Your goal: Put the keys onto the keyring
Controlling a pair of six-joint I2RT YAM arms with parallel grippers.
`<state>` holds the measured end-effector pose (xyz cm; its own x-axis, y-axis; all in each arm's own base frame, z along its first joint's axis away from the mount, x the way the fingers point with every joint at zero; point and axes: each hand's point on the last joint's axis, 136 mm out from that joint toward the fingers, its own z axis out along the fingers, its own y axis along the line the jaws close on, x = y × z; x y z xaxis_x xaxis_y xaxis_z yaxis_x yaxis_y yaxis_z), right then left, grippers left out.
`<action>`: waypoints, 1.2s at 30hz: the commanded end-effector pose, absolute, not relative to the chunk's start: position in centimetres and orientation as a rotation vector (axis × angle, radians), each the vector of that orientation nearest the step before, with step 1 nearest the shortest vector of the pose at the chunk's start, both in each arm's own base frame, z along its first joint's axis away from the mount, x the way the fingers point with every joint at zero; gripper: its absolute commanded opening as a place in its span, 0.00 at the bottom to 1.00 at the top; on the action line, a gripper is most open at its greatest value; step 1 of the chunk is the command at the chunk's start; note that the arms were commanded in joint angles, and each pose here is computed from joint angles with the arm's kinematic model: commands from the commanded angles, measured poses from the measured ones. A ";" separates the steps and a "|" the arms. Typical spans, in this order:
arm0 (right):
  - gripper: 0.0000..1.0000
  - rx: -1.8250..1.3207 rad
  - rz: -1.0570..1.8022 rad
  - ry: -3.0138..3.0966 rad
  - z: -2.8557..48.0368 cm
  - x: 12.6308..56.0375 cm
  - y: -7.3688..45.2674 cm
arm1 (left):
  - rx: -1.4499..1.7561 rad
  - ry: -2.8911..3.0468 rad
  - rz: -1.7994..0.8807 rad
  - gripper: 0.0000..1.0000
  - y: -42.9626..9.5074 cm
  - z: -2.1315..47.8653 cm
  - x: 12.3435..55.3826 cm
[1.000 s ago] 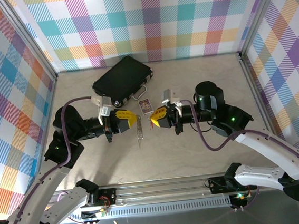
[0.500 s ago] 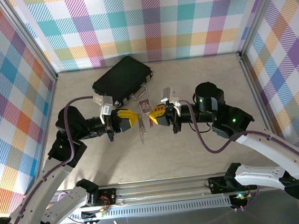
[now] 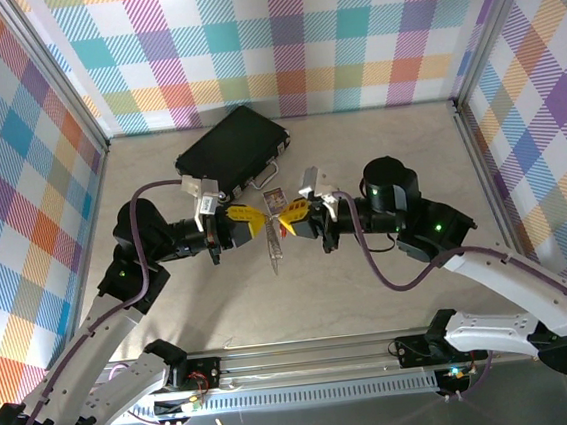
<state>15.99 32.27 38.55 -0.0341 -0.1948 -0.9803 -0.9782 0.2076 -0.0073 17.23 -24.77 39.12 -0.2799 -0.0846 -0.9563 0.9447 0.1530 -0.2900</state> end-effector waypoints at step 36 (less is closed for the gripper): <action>0.00 -1.251 0.790 1.365 40.2 15.9 32.7 | 0.913 1.395 -1.323 0.00 -24.9 39.8 16.6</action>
